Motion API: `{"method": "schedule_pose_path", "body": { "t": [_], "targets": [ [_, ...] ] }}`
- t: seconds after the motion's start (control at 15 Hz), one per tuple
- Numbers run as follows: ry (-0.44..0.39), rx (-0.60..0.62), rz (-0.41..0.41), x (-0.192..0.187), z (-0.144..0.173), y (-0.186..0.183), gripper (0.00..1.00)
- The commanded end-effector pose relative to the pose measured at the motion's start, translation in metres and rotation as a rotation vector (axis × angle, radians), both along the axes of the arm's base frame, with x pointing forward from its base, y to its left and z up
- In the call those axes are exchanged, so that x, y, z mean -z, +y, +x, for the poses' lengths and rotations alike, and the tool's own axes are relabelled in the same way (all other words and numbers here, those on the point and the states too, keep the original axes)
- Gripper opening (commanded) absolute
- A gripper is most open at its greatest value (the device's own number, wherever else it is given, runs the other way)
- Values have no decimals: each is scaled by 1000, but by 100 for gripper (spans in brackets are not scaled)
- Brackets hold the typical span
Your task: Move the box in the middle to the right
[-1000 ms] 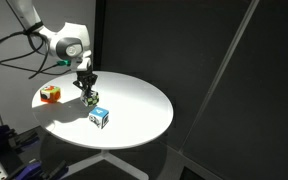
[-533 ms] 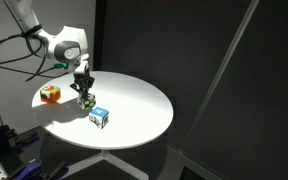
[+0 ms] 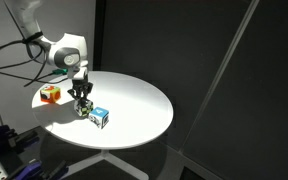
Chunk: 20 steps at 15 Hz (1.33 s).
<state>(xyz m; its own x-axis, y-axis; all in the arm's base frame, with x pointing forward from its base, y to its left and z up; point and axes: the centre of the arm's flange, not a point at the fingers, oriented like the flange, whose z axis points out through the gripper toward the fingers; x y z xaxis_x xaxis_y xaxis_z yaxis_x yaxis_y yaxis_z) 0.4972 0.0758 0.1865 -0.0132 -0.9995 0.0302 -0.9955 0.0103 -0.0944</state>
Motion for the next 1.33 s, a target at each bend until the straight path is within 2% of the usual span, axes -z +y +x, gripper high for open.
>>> {"method": "schedule_pose_path", "body": {
  "t": [0.0,0.27,0.33,0.67,1.27],
  "targets": [
    [4,-37,-2,-1,-4,1,63],
    [4,-72,4,-11,-10,3,95],
    [4,-85,5,-13,-11,4,99],
    [15,-237,1,-29,-24,13,100],
    [92,-686,-80,-49,-51,19,100]
  ]
}}
